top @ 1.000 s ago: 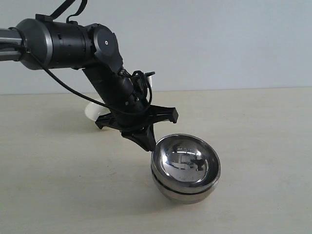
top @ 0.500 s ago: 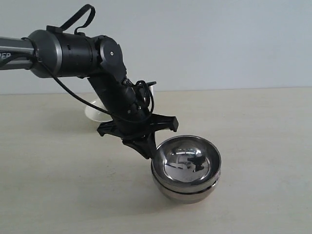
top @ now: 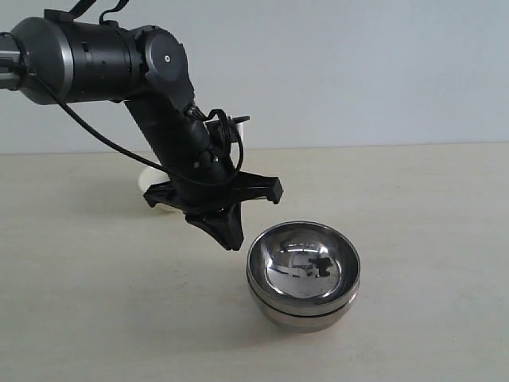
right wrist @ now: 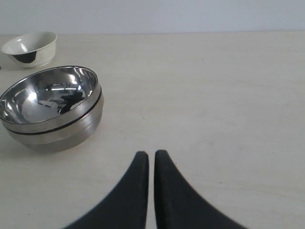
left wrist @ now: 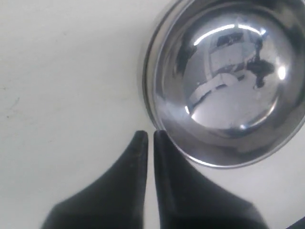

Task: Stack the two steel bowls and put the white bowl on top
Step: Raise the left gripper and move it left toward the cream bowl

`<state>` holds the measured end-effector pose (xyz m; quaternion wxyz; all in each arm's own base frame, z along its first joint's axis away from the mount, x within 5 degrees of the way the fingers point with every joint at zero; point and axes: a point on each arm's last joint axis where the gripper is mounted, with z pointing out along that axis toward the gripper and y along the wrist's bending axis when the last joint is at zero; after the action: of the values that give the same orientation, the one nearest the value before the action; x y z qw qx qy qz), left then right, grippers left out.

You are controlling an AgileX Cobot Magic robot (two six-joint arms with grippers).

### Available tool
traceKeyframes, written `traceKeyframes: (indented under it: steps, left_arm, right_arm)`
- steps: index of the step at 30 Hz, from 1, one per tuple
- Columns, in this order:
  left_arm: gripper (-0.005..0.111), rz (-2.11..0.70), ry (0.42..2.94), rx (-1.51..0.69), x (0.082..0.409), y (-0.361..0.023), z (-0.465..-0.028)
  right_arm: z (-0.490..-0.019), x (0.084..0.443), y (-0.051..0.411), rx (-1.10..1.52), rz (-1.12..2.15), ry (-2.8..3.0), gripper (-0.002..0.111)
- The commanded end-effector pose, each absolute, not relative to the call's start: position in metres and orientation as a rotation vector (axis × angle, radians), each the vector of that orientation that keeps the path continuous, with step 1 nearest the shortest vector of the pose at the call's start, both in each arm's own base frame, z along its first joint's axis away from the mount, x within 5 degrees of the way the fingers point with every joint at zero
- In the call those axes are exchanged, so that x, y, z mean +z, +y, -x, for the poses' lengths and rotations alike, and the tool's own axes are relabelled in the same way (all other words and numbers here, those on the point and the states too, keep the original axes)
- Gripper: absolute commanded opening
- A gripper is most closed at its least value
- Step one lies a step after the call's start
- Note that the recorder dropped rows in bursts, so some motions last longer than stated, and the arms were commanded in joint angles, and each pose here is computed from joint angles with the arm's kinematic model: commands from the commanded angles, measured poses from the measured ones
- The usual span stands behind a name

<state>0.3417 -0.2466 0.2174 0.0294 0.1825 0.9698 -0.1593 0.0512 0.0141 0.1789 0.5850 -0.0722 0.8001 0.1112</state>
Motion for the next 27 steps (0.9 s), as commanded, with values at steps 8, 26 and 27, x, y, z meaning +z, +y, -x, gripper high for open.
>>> traceKeyframes:
  steps: [8,26,27]
  left_arm:
    - [0.004,-0.524,2.879,-0.217,0.257,-0.222,-0.340]
    - [0.004,-0.411,2.845,0.040,0.259,-0.198,-0.352]
    - [0.004,-0.422,2.826,0.025,0.258,-0.200,-0.353]
  right_arm:
    - [-0.051,0.180,0.014,0.256,0.168,1.852,0.000]
    - [-0.051,0.180,0.014,0.256,0.168,1.850,0.000]
    - [-0.051,0.180,0.014,0.256,0.168,1.850,0.000]
